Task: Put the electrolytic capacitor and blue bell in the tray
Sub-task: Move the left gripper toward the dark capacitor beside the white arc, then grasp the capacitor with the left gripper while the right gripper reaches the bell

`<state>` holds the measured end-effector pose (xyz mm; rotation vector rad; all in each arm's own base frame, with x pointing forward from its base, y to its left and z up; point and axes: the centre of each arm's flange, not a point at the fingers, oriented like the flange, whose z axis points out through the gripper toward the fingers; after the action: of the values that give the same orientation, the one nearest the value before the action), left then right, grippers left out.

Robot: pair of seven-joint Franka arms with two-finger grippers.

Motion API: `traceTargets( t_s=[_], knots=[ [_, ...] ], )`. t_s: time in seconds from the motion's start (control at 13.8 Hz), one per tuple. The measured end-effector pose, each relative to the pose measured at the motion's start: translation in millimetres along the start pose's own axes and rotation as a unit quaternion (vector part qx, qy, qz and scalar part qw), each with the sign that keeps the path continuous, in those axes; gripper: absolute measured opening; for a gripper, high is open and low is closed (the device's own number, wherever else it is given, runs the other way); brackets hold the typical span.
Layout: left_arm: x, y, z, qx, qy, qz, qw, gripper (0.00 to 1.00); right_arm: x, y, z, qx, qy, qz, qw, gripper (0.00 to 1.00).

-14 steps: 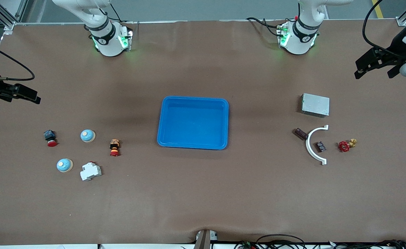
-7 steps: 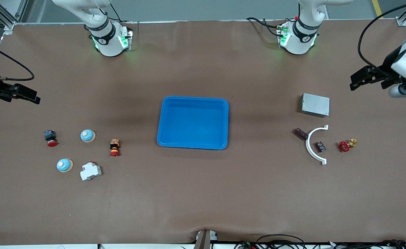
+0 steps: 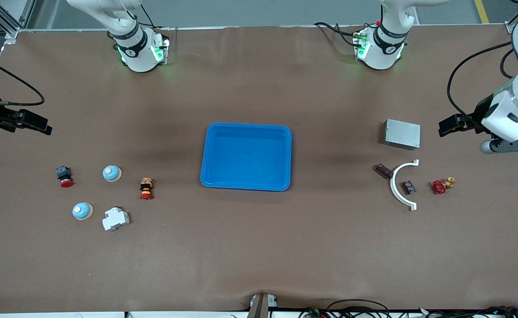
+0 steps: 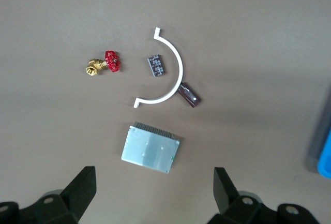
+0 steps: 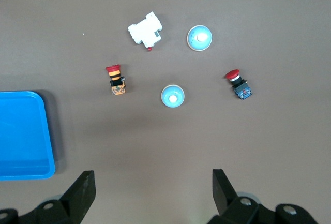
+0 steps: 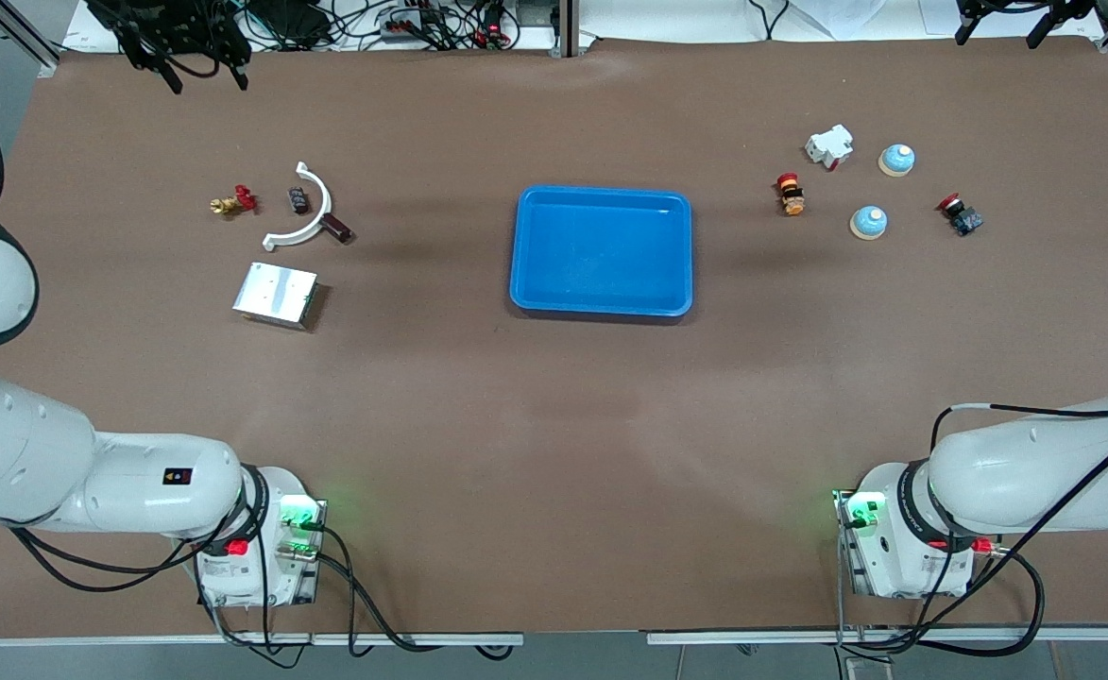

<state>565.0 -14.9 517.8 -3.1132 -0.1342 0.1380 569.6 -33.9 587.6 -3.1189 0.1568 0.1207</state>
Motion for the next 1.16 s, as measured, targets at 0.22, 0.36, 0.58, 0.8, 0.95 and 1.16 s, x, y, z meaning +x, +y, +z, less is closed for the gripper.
traceTargets(
  t_s=[0.22,0.36,0.58,0.8,0.95,1.16],
  knots=[
    [3,-9,46,-0.001,0.004,-0.011,1.0,1.0,1,0,-4,0.0,0.008,0.0,1.0,1.0],
    [2,-8,79,-0.002,0.007,-0.028,1.0,1.0,1,0,-5,-0.001,0.008,0.0,1.0,1.0],
    [5,-7,127,-0.002,-0.004,-0.054,0.999,0.98,3,-1,-1,-0.002,0.003,-0.001,1.0,1.0],
    [21,-4,162,-0.005,0.009,-0.081,0.997,0.89,9,-2,14,-0.003,-0.011,-0.001,1.0,1.0],
    [31,-4,185,-0.007,0.015,-0.086,0.996,0.82,19,-2,33,-0.003,-0.024,-0.001,1.0,1.0],
    [42,-13,218,-0.009,0.02,-0.096,0.995,0.75,39,-3,75,-0.004,-0.026,-0.001,1.0,1.0]
  ],
)
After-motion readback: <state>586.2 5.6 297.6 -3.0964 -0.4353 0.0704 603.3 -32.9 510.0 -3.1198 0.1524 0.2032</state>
